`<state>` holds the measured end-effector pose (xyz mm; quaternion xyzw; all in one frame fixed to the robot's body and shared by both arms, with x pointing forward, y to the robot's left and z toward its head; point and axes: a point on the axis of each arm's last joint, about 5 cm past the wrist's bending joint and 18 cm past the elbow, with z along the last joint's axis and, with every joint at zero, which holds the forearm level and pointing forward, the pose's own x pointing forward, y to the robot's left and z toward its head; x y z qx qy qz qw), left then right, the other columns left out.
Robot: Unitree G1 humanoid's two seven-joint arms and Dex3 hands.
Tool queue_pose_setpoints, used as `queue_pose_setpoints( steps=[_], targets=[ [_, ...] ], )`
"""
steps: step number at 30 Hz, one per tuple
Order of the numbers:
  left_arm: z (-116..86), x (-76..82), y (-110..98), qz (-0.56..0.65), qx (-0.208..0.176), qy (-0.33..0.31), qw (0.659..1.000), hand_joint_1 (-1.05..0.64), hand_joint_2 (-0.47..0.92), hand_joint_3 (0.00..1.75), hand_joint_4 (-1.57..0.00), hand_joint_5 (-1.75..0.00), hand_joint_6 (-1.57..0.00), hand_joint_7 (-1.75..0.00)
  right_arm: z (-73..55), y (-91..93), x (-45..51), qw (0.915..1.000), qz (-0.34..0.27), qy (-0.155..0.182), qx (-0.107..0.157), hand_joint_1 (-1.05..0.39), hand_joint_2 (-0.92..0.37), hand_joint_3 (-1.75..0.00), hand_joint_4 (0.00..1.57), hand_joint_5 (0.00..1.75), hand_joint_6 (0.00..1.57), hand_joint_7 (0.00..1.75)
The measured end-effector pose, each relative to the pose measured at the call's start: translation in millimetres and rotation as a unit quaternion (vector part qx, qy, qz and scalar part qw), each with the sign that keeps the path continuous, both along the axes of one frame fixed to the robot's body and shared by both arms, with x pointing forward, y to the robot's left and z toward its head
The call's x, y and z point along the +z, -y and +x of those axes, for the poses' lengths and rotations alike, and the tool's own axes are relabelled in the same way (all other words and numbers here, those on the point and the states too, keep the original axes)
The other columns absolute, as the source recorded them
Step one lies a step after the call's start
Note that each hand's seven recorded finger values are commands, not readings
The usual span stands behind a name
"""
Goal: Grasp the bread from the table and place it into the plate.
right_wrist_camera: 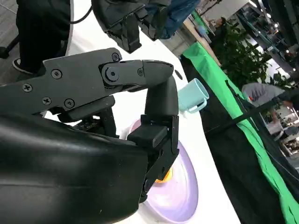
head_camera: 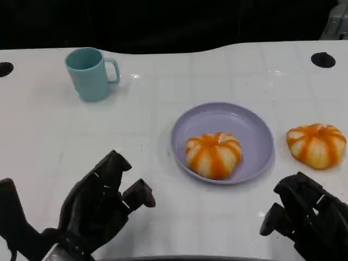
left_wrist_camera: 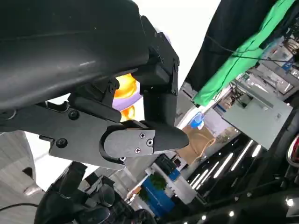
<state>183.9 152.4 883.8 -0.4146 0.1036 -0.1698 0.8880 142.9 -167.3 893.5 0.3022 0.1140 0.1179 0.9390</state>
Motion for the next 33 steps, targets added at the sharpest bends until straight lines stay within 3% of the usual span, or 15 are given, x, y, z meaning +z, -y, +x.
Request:
queue_pose_setpoints(
  steps=[15,33],
  targets=[
    [-9.6,-6.7,1.9,0.023,0.013,-0.033,0.999,-0.55,0.92,0.43,-0.75,-1.75,-0.51,-1.75,-0.8,0.6,-0.4,1.0000,-0.001,-0.002,0.000,-0.53,-0.92,-0.27,0.58,1.71,0.53,1.43],
    [-12.2,-7.5,3.3,0.046,0.017,-0.028,0.998,-0.57,0.92,0.42,-0.77,-1.75,-0.53,-1.75,-0.6,1.6,-0.7,1.0000,-0.003,0.004,-0.001,-0.52,-0.92,-0.27,0.58,1.72,0.53,1.43]
  ],
)
